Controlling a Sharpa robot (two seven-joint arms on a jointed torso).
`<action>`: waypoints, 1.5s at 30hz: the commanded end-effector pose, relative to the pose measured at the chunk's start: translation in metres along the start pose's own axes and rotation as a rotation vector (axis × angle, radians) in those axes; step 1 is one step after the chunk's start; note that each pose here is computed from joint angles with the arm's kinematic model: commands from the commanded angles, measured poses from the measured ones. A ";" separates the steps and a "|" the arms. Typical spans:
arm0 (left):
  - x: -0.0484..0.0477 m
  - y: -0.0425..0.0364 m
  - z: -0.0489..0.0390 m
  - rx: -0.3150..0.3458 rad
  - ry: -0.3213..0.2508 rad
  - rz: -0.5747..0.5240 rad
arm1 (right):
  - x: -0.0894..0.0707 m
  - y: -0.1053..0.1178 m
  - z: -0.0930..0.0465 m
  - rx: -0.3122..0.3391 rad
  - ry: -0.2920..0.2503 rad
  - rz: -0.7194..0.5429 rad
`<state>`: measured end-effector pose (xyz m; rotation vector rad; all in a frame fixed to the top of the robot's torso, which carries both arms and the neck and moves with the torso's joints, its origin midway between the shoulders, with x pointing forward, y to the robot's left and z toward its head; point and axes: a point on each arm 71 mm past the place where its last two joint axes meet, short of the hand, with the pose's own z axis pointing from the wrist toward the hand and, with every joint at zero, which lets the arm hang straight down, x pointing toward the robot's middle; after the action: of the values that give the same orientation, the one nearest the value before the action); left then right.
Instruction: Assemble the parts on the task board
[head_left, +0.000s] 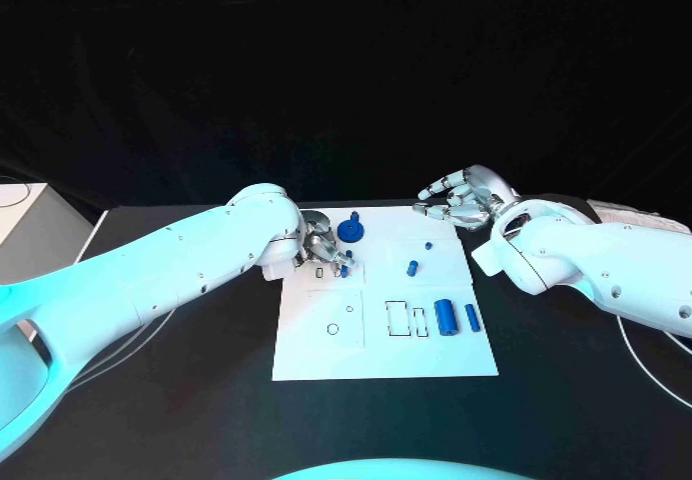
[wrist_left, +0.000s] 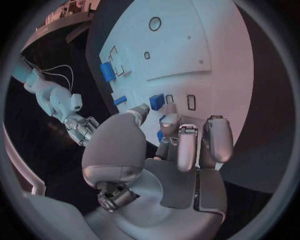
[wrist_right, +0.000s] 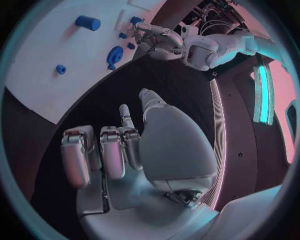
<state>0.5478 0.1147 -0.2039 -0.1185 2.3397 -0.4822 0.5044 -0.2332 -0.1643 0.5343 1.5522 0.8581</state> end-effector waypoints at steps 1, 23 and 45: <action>0.0029 -0.0038 -0.0004 0.012 0.037 0.010 | 0.002 0.001 0.001 -0.012 0.019 -0.021; 0.0038 -0.0036 -0.0026 0.024 0.038 -0.012 | 0.003 -0.002 0.003 -0.002 0.025 -0.034; 0.0015 0.0000 -0.0065 0.061 0.019 -0.157 | 0.004 -0.005 0.003 0.006 0.019 -0.044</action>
<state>0.5421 0.1181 -0.2026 -0.2251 2.3604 -0.5880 0.5083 -0.2343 -0.1704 0.5160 1.5700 0.8237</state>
